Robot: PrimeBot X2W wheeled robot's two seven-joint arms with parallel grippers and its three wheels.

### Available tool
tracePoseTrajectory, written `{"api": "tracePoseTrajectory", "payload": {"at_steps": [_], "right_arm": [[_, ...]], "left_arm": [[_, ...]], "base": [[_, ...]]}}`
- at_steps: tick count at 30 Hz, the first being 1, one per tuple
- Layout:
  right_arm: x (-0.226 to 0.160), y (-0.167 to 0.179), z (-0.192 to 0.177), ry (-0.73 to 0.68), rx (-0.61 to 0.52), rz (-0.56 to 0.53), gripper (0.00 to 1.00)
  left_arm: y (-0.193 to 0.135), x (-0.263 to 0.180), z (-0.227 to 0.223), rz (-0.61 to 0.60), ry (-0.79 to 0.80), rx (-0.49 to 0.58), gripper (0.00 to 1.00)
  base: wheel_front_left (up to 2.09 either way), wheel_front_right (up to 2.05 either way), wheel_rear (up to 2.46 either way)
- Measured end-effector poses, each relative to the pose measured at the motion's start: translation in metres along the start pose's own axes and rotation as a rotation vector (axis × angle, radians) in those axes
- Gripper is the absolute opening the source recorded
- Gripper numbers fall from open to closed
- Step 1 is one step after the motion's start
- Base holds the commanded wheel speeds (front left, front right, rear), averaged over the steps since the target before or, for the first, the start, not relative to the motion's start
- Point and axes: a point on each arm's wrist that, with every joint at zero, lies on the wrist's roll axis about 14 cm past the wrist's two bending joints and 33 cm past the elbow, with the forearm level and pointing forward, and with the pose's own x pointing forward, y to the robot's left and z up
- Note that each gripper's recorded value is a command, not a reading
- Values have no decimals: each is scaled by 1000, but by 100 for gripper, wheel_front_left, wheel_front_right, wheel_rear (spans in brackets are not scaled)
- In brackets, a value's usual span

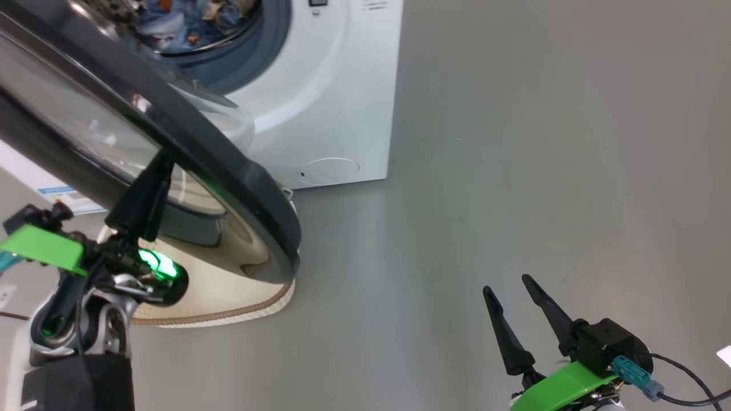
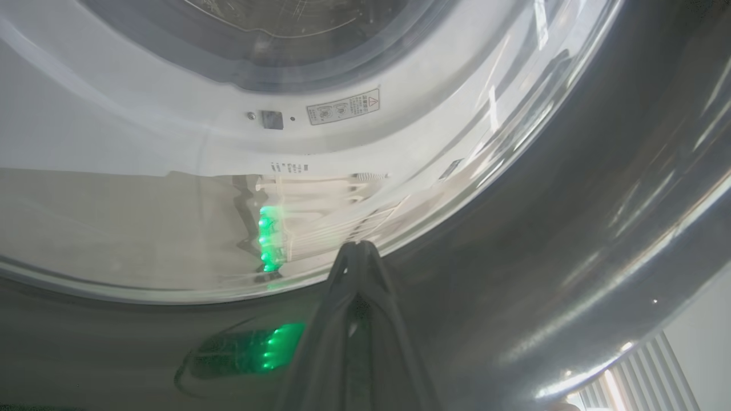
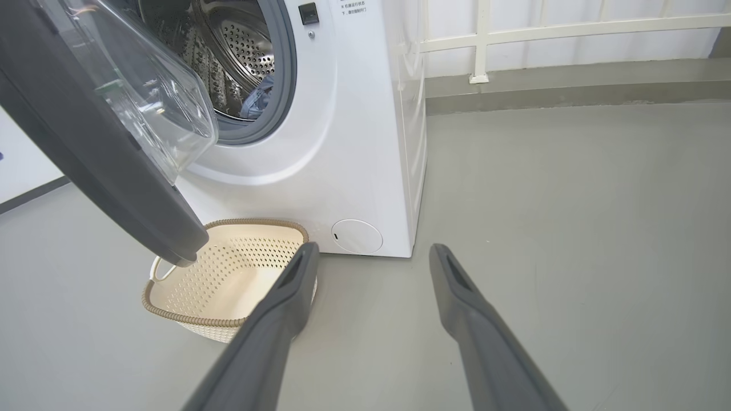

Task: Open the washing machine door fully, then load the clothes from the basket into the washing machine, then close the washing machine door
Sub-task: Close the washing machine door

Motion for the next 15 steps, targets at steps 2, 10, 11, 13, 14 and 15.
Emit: {"api": "tracePoseTrajectory", "payload": {"at_steps": [2, 10, 11, 13, 14, 15], "right_arm": [[-1, -3, -1, 2, 0, -10, 100], [-4, -11, 0, 1, -1, -35, 100], [-4, -11, 0, 0, -2, -35, 100], [-4, -11, 1, -3, -1, -35, 100], [-4, -10, 2, -5, -1, -35, 100], [-4, -10, 3, -7, -1, -33, 100]], "left_arm": [[1, 4, 0, 2, -4, 10, 0], [6, 14, 3, 9, -27, 18, 0], [6, 14, 4, 11, -34, 22, 0], [5, 13, 5, 12, -41, 30, 0], [4, 13, 7, 13, -52, 38, 0], [4, 12, 8, 14, -59, 45, 0]], "base": [[0, 0, 0], [0, 0, 0], [0, 0, 0], [0, 0, 0], [0, 0, 0], [0, 0, 0]]}}
